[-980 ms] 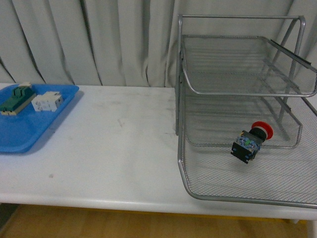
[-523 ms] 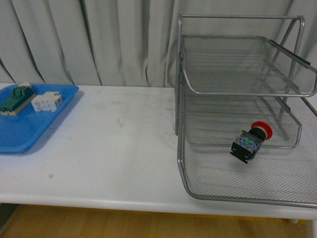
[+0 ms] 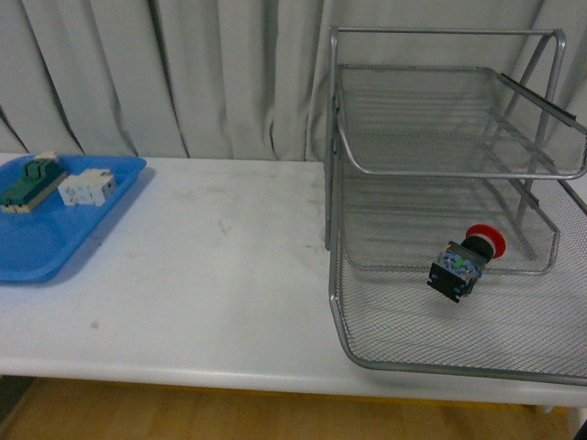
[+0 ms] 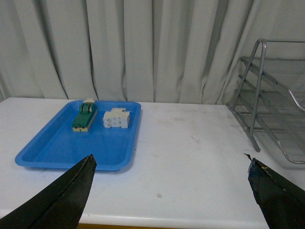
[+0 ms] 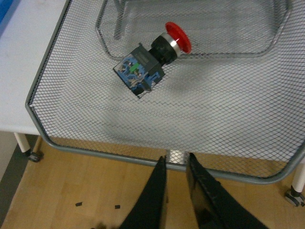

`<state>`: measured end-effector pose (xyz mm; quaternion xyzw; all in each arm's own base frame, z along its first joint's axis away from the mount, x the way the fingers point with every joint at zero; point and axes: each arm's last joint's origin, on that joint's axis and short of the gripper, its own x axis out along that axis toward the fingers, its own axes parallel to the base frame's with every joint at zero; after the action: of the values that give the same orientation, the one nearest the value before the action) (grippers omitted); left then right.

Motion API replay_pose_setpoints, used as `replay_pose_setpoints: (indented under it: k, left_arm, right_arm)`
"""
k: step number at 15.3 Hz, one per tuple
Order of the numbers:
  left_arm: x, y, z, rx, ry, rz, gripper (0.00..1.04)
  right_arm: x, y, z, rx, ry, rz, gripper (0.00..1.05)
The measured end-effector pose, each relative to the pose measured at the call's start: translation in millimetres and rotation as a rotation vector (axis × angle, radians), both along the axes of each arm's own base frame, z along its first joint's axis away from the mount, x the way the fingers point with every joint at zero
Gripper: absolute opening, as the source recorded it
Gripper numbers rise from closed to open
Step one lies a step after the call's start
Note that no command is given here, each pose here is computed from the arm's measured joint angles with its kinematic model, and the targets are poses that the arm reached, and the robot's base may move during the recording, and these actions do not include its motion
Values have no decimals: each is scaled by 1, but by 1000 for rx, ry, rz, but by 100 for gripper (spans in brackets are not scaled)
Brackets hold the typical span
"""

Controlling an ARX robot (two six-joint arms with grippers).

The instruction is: Place button on rack with both arms

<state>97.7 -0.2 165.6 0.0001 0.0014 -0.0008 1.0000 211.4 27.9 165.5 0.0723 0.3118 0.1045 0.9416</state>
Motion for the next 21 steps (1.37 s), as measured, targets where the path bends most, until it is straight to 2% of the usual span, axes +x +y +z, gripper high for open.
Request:
replay_pose_setpoints:
  k: [2,10,15,17,21]
  left_arm:
    - [0,0,0,0,0,0,98]
    - [0,0,0,0,0,0,98]
    - [0,0,0,0,0,0,98]
    - [0,0,0,0,0,0,98]
    - [0,0,0,0,0,0,98]
  right_arm:
    - [0,11,-7,11,44,42,1]
    - [9,38,-57,-19,244,102,2]
    - [40,44,-62,-37,279,74,2]
    - [60,38,-69,-53,313,27,2]
    - [90,31,-58,-55,247,-10,2]
